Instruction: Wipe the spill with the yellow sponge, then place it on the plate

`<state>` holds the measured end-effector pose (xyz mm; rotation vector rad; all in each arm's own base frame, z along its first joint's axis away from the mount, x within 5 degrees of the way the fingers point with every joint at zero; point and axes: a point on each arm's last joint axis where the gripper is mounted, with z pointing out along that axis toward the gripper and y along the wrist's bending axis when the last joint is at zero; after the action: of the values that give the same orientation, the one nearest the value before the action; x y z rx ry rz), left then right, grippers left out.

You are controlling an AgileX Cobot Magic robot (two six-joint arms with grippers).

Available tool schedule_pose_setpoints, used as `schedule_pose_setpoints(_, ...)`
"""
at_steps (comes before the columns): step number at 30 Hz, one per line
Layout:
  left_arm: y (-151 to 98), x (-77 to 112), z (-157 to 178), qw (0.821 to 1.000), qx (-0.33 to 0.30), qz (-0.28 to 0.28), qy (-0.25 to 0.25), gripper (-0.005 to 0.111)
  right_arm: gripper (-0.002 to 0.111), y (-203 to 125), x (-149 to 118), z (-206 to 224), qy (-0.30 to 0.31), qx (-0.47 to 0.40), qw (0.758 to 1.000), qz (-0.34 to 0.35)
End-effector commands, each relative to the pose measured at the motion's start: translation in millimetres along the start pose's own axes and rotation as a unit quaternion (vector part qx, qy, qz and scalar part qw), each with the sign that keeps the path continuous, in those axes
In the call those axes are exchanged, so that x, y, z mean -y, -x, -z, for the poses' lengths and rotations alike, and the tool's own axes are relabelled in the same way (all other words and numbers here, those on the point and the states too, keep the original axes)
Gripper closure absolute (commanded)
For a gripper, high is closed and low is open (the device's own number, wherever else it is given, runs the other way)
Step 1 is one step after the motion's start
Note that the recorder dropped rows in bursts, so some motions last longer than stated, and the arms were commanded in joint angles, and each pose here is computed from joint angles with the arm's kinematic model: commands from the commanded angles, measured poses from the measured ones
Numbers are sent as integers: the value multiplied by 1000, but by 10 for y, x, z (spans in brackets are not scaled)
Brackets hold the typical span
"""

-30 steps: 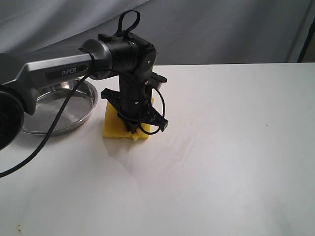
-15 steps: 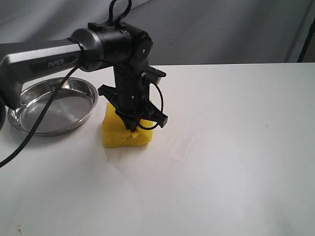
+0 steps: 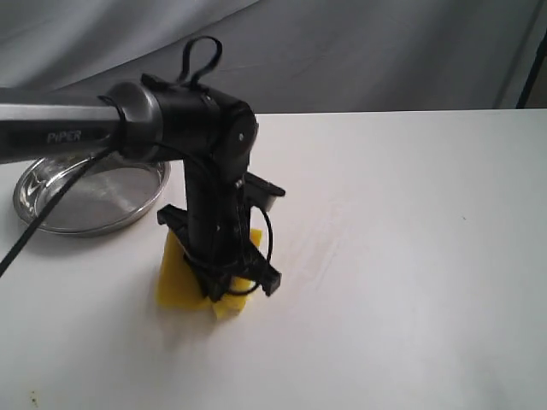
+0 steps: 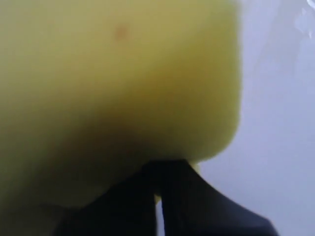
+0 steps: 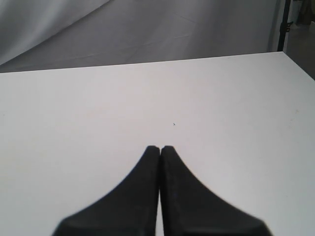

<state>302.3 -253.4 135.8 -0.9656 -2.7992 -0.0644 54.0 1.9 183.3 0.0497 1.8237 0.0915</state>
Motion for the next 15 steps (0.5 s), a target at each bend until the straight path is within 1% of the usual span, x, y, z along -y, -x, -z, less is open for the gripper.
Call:
schedule_pose_setpoints(1,-186,448,-138,997,-42,-58,-5,107,108,10,4,2,-3,10,1000,4)
schedule_pose_setpoints(5,-264,799,-86,995,-38,-85,-38,107,108,10,4,2,-3,10,1000,4)
schedule_pose_setpoints(8,-303,918,-21,993,-33,-92,-68,107,108,10,4,2,-3,10,1000,4)
schedule_pose_setpoints(9,-310,940,6,992,-29,-95,-81,107,108,10,4,2,-3,10,1000,4)
schedule_pose_setpoints(11,-272,977,41,988,5,-121,-99,107,108,10,4,2,-3,10,1000,4)
schedule_pose_setpoints(13,-193,928,41,988,42,-122,-89,107,108,10,4,2,-3,10,1000,4)
schedule_pose_setpoints(15,-104,827,34,988,73,-104,-89,107,108,10,4,2,-3,10,1000,4)
